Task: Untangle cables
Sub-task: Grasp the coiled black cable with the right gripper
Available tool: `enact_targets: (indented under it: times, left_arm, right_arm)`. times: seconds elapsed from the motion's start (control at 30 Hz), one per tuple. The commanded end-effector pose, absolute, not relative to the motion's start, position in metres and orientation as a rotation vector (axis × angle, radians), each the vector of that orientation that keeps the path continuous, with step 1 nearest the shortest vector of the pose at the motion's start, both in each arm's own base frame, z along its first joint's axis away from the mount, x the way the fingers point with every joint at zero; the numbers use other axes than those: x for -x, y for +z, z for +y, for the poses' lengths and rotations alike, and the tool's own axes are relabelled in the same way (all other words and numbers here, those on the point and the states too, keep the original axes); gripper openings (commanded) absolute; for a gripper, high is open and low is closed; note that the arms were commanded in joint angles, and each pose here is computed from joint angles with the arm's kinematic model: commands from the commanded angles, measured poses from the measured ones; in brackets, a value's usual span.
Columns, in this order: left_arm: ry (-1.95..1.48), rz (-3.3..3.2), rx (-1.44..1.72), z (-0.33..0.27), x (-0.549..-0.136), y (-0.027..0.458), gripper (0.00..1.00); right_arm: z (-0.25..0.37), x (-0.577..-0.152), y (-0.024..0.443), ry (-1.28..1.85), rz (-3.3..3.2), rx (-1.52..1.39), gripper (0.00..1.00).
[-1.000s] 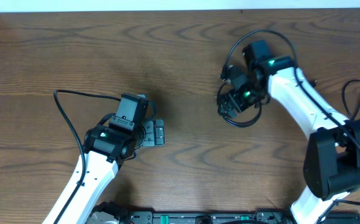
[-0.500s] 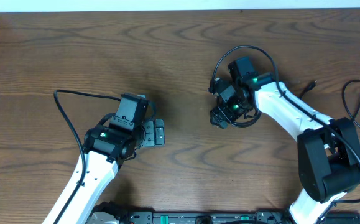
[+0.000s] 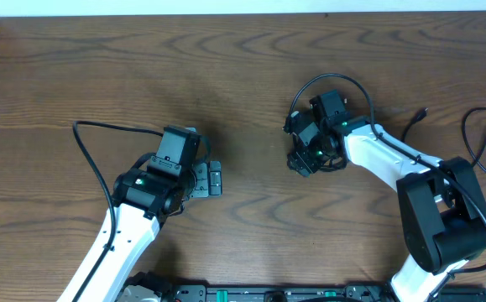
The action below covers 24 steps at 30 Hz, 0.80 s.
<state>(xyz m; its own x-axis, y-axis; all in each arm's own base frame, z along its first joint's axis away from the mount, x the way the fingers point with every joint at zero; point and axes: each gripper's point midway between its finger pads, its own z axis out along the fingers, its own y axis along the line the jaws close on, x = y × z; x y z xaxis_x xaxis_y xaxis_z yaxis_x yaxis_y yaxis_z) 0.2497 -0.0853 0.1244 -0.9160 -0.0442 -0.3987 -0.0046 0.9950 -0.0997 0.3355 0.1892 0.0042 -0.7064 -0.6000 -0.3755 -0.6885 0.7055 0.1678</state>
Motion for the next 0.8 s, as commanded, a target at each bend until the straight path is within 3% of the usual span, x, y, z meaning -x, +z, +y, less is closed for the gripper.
enact_targets:
  times: [0.0, 0.1, 0.2, 0.4, 0.77]
  left_arm:
    - [-0.131, 2.697, 0.051, -0.084, -0.254, 0.134, 1.00]
    - [-0.131, 2.697, 0.051, -0.084, -0.254, 0.134, 1.00]
    - [-0.131, 2.697, 0.051, -0.084, -0.254, 0.134, 1.00]
    - [-0.131, 2.697, 0.051, -0.084, -0.254, 0.134, 1.00]
    - [-0.131, 2.697, 0.051, -0.084, -0.254, 0.134, 1.00]
  right_arm:
    - [0.186, -0.326, -0.005, 0.428, 2.634, 1.026, 0.54]
    - [0.187, -0.327, -0.006, 0.428, 2.623, 1.024, 0.32]
    - [0.186, -0.329, -0.006, 0.412, 2.618, 1.020, 0.03]
    - [0.177, -0.350, -0.004, 0.297, 2.593, 0.943, 0.01]
    - [0.091, -0.449, 0.045, -0.231, 2.437, 0.453, 0.01]
